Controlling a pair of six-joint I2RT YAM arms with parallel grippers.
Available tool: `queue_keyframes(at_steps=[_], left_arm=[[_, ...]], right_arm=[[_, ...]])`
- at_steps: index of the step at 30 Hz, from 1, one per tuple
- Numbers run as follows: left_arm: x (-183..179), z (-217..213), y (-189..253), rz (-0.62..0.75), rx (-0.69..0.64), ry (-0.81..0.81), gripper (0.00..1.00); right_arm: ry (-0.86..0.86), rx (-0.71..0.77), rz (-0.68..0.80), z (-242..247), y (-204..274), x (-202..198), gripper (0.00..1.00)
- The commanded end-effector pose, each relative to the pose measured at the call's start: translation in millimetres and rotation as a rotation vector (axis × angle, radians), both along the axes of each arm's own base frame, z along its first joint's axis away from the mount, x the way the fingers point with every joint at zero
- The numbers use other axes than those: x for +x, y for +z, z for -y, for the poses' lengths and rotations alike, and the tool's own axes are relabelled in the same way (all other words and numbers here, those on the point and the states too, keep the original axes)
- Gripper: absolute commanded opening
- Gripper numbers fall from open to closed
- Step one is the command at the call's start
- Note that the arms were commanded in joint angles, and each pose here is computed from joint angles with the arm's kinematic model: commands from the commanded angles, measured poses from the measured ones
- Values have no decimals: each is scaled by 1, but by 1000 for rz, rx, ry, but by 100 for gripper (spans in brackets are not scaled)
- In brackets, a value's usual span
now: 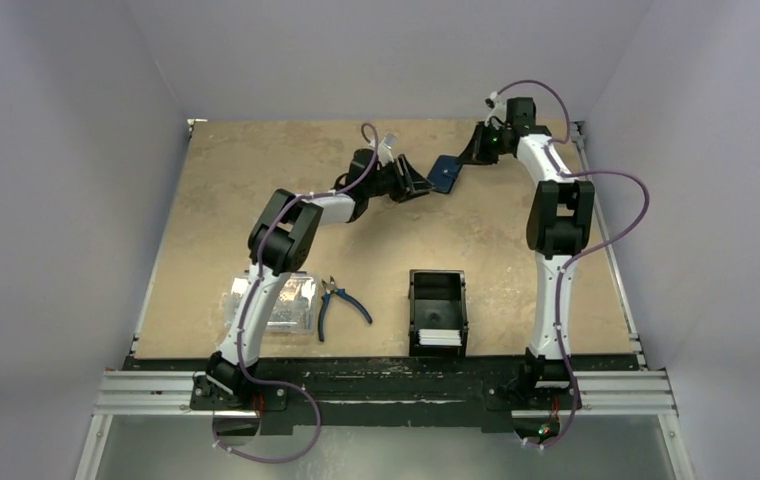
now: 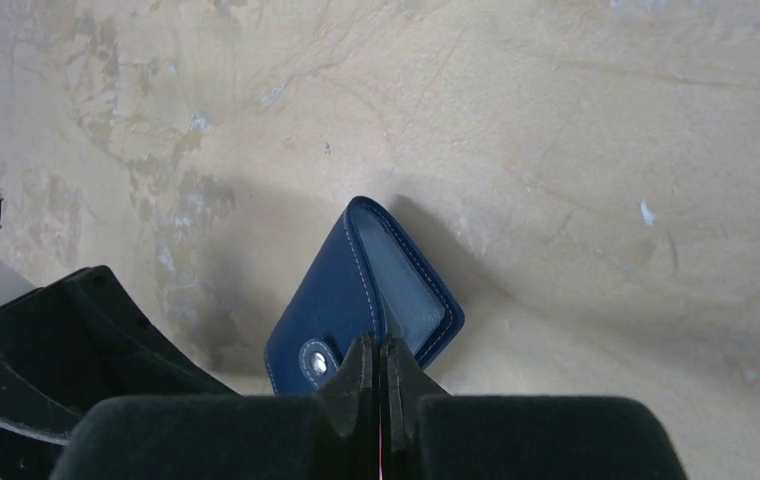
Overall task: Put the credit cards into the card holder
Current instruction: Open the card holder at the center of the board.
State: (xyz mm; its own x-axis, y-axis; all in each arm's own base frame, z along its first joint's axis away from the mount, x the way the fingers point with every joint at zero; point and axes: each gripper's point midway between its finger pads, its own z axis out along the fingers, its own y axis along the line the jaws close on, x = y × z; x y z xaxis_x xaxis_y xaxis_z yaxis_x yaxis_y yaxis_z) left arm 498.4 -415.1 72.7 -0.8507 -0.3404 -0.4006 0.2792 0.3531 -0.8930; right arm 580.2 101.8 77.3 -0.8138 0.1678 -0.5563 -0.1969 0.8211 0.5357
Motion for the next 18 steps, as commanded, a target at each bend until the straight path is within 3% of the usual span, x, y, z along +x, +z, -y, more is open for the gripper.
queue_keyframes(at_steps=[1,11,16,18], left_arm=[[25,9,45,137,-88,57,41],[49,14,45,169,14,123,34],[57,18,20,117,28,137,19],[60,17,7,92,45,156,15]], right_arm=[[44,-4,49,-8,21,8,0],[112,-80,33,-23,5,-16,0],[39,-149,29,-13,6,-9,0],[-20,-190,28,-5,12,-7,9]])
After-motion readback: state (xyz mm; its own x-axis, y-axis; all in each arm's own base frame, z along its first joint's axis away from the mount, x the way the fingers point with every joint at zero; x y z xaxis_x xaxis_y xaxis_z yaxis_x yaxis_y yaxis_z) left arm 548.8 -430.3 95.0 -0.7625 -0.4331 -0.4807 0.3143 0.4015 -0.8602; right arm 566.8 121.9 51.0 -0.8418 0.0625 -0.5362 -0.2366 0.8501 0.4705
